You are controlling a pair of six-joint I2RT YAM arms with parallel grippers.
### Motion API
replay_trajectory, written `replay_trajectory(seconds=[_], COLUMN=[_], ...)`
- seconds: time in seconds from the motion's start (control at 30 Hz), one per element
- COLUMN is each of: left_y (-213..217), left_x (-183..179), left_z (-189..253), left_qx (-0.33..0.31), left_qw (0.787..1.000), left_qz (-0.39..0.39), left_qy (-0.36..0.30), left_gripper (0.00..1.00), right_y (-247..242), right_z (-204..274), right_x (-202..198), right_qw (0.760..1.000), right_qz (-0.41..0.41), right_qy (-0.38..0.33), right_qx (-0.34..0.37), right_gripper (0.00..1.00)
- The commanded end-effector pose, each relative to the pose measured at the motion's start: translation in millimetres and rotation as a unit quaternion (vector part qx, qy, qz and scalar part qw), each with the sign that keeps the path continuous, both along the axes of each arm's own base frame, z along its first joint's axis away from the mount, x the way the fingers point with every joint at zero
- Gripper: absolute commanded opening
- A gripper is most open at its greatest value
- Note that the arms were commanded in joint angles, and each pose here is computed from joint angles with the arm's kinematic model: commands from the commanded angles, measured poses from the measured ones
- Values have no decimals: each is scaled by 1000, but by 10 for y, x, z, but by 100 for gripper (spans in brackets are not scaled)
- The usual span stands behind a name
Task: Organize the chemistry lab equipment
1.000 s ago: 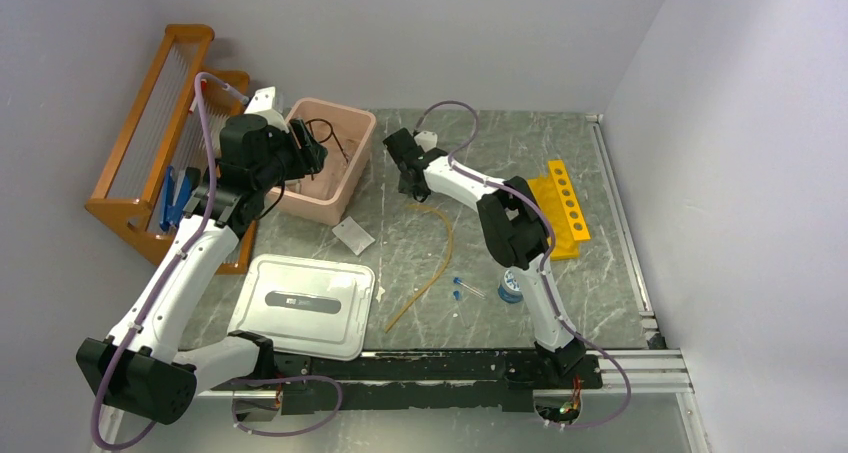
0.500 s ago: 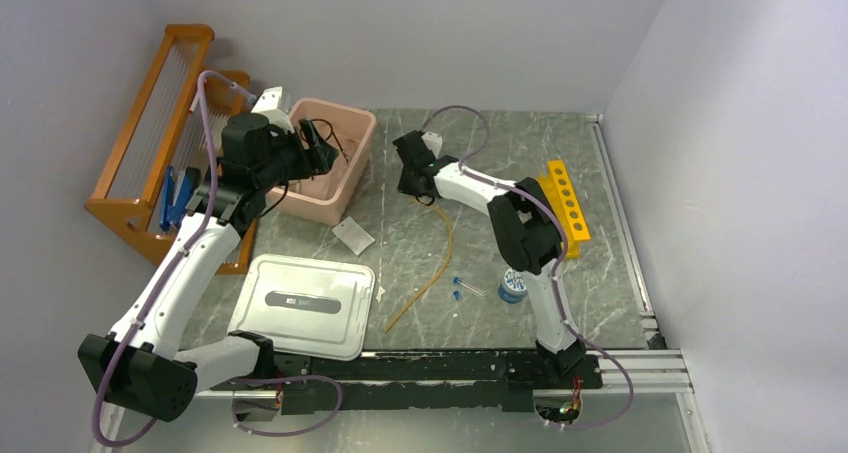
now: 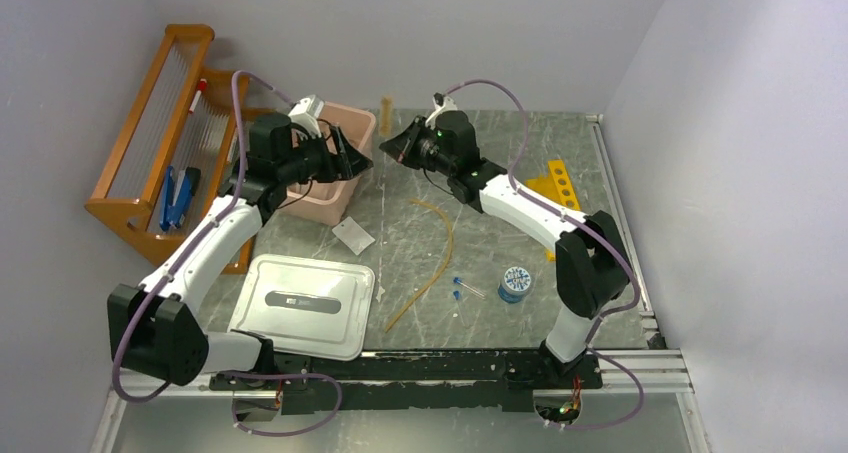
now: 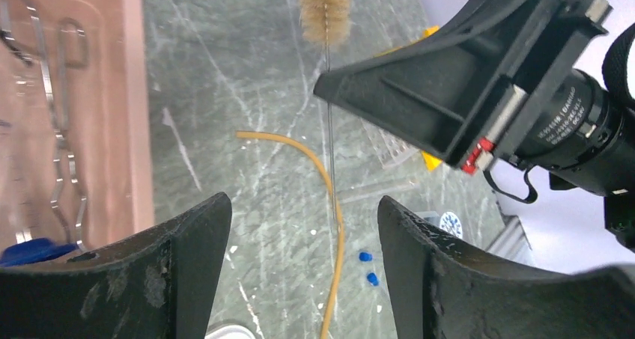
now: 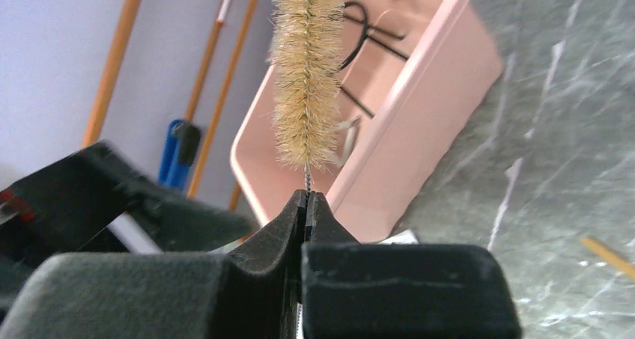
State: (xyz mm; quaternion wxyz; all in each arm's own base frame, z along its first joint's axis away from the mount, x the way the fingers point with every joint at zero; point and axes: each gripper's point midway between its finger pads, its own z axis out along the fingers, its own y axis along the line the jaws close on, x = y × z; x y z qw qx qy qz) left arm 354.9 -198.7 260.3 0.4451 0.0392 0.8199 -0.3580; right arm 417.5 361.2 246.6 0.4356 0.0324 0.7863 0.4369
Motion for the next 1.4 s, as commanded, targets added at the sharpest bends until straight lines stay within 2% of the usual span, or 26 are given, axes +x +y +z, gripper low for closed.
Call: replay_trajectory(seconds=[0.0,0.17,0.43,0.57,0.67,0.7,0.73,0.83,0.97,1.03,1.1,1.2,1.37], left_y=[-310,-462,-564,-568,-531,-507,-483,-385,-143,12,177,340,564], left_x=[-51,-55,-86,-114,-101,-85,-75,-31,113,249,388,588,758], left_z=[144,0,-263,-236,-215,-217,-226,-249,-307,-283,-288,-275,-534], left_qx=[-68,-82,-56,-50,-32,-21,-10,39,127,178,216,256,301], left_qw=[995,991,992,992,993,994,994,994,988,981,975,965,953], left_qz=[-77,-104,-109,-115,-110,-106,-104,-101,-70,-50,-25,-20,-31], left_qy=[-22,-3,26,13,2,-3,-7,-27,-43,-55,-54,-54,-19], left_gripper=[72,60,47,28,6,5,5,5,5,5,5,5,5], right_y=[124,125,167,178,167,157,152,107,-26,-148,-284,-439,-561], right_z=[185,239,248,243,230,221,225,303,410,451,471,444,322], right_x=[-306,-402,-464,-466,-463,-456,-456,-447,-409,-407,-408,-410,-406], right_qw=[996,993,988,988,989,989,990,989,991,993,994,997,999], right_qz=[65,76,92,94,91,90,89,94,84,68,51,33,19], right_qy=[-10,-10,9,13,12,13,13,7,-6,-18,-27,-30,-19], right_qx=[67,91,122,122,117,114,112,116,106,99,89,66,41], right_gripper=[0,0,0,0,0,0,6,33,55,61,62,62,62])
